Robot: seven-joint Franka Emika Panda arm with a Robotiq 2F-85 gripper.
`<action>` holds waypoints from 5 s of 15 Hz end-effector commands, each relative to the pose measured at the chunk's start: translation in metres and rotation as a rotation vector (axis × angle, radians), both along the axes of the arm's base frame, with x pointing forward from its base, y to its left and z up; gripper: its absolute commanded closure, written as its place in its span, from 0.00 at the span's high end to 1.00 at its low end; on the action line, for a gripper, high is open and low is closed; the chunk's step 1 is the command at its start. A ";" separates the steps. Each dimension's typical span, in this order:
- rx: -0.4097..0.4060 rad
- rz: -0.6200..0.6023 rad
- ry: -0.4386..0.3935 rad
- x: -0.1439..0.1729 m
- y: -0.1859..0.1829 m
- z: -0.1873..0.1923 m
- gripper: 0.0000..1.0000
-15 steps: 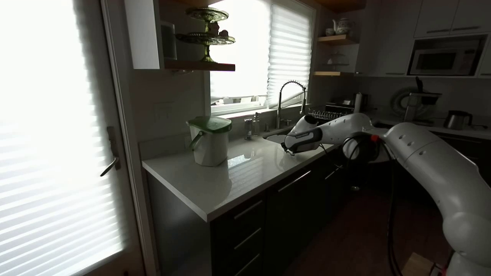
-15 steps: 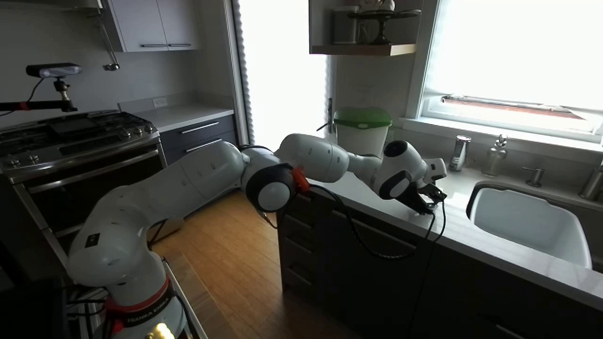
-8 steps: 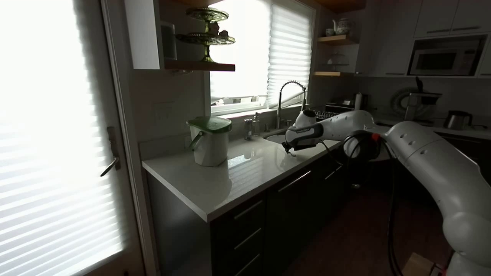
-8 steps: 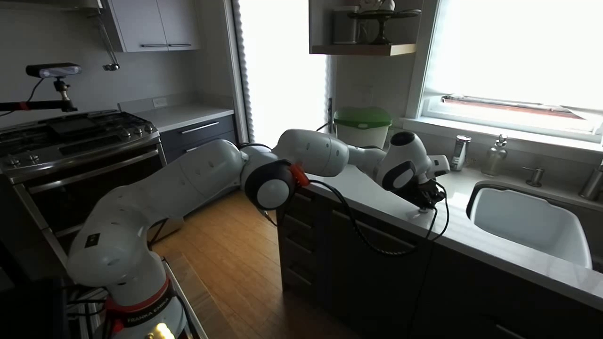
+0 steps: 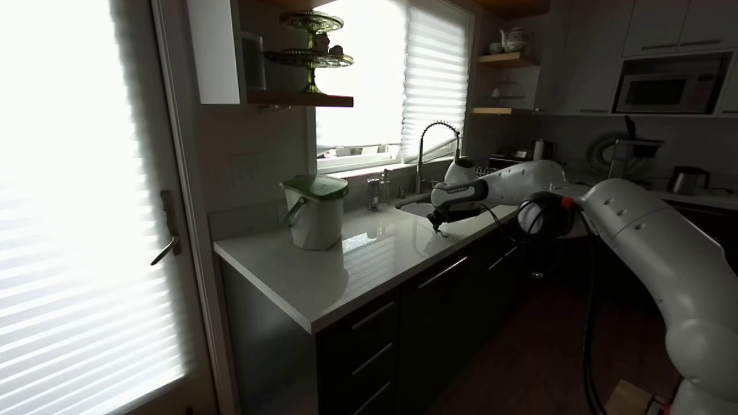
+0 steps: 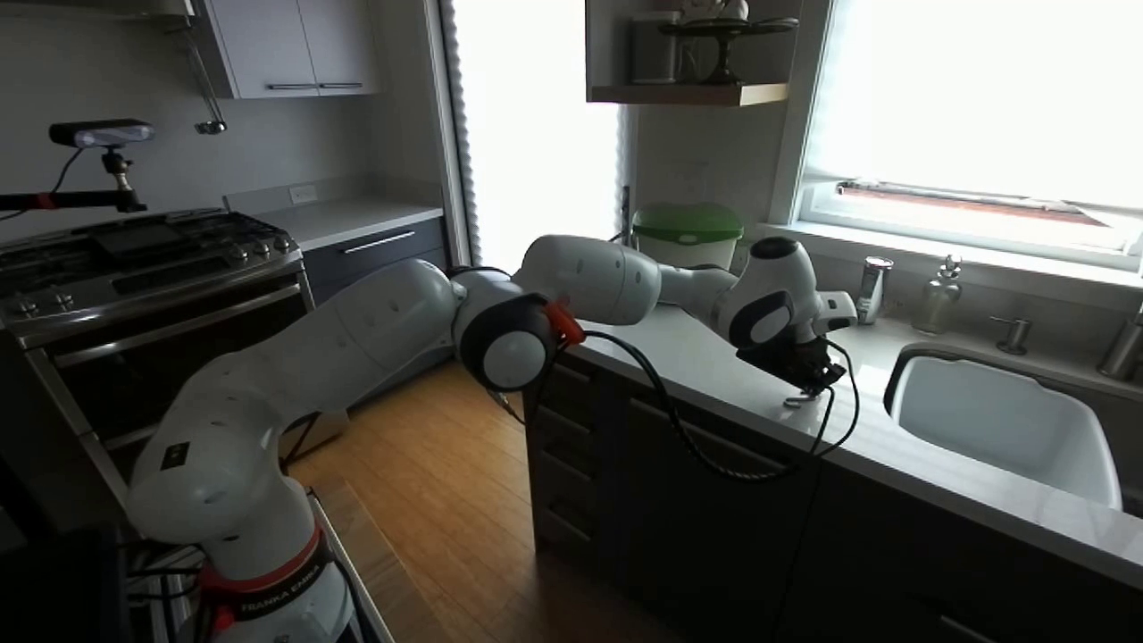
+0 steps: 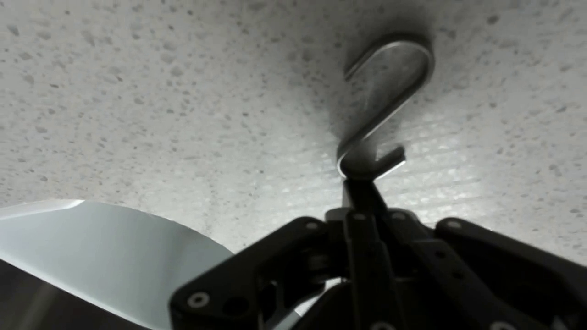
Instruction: Take the metal hook off the counter
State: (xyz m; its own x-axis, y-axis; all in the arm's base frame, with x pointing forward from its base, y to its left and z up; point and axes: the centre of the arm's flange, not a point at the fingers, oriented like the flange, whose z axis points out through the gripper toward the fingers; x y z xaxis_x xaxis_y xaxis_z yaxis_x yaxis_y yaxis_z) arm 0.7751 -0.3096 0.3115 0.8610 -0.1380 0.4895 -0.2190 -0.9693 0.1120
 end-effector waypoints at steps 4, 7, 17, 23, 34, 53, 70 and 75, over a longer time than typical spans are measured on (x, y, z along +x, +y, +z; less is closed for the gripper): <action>0.017 0.067 0.094 -0.012 0.010 -0.003 0.00; 0.032 0.085 0.150 -0.022 0.016 0.003 0.00; 0.004 0.042 0.272 -0.047 0.002 0.003 0.00; 0.014 0.046 0.281 -0.050 0.003 0.004 0.00; 0.017 0.076 0.325 -0.056 0.016 0.008 0.00; -0.005 -0.033 0.068 -0.033 0.028 0.038 0.00; 0.184 -0.190 0.505 -0.196 0.062 0.178 1.00; 0.171 -0.183 0.476 -0.179 0.051 0.187 1.00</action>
State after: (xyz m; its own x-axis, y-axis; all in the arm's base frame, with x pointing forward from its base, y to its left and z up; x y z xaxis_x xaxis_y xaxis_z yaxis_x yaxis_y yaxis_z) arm 0.5966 -0.2583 0.4982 0.9367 -0.3501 0.0080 -0.3496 -0.9332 0.0837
